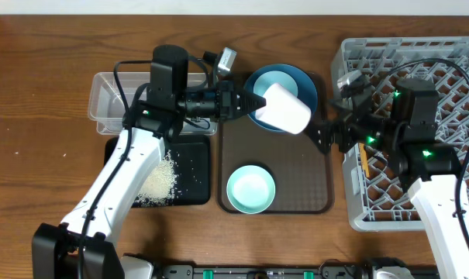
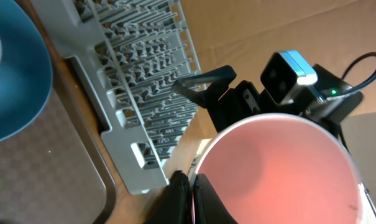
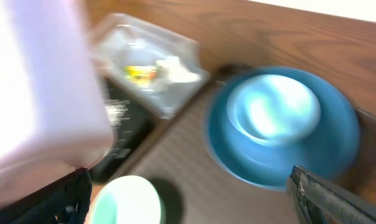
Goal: Sort waste into correct bins and load items into the dishwasher rack
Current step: 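Lift the cup with the left gripper toward the right gripper, then grasp the cup with the right gripper from the left gripper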
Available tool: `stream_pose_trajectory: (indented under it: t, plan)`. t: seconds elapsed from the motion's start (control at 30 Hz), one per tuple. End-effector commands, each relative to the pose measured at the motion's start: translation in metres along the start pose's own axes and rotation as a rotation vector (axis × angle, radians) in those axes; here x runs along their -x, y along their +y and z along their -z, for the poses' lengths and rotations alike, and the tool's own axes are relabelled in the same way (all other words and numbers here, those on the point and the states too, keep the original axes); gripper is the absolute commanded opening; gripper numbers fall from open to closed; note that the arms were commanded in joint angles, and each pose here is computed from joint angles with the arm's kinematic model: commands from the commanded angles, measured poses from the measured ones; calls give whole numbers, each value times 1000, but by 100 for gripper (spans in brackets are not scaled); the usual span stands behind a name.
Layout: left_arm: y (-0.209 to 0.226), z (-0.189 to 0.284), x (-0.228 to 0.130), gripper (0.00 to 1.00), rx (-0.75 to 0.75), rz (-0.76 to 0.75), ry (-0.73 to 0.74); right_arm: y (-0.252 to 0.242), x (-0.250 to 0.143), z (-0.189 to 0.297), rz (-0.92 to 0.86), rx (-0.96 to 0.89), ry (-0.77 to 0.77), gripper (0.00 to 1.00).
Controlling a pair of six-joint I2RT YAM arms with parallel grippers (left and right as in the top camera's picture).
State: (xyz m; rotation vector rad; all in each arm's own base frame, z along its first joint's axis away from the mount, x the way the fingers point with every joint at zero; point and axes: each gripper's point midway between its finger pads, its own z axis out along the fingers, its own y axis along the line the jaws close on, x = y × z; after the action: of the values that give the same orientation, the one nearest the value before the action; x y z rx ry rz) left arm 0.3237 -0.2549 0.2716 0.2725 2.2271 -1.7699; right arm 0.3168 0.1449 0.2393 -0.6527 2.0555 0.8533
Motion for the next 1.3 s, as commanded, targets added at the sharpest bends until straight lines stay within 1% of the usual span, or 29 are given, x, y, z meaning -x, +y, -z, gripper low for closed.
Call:
stream_pose_trajectory:
  t: [0.0,0.1,0.2,0.27,0.4,0.57,0.6,0.7,0.87,1.2,1.27]
  plan:
    - [-16,2,-2,6,-52,-56,33,48,12,7,129,267,-67,99]
    - [-15,2,-2,6,-52,-67,31,54,12,8,151,298,-75,99]
    - [-14,6,3,6,-50,-73,17,49,9,7,152,270,-62,99]
    - [-14,10,8,6,-48,-83,0,44,7,6,149,239,-50,99]
    - [-9,26,24,6,-35,-66,-62,44,6,5,149,239,-49,99]
    - [-1,43,36,5,-16,-47,-113,50,8,7,153,276,-60,99]
    - [-1,44,37,6,-16,-46,-115,53,8,8,162,296,-66,99]
    - [-1,43,36,6,-19,-28,-111,61,10,11,182,343,-82,99]
    - [-6,34,30,6,-30,-33,-84,62,10,11,183,347,-83,99]
    - [-22,2,5,6,-66,-54,11,71,11,12,196,392,-94,99]
    - [-23,-2,3,6,-64,-56,16,72,12,12,200,395,-94,94]
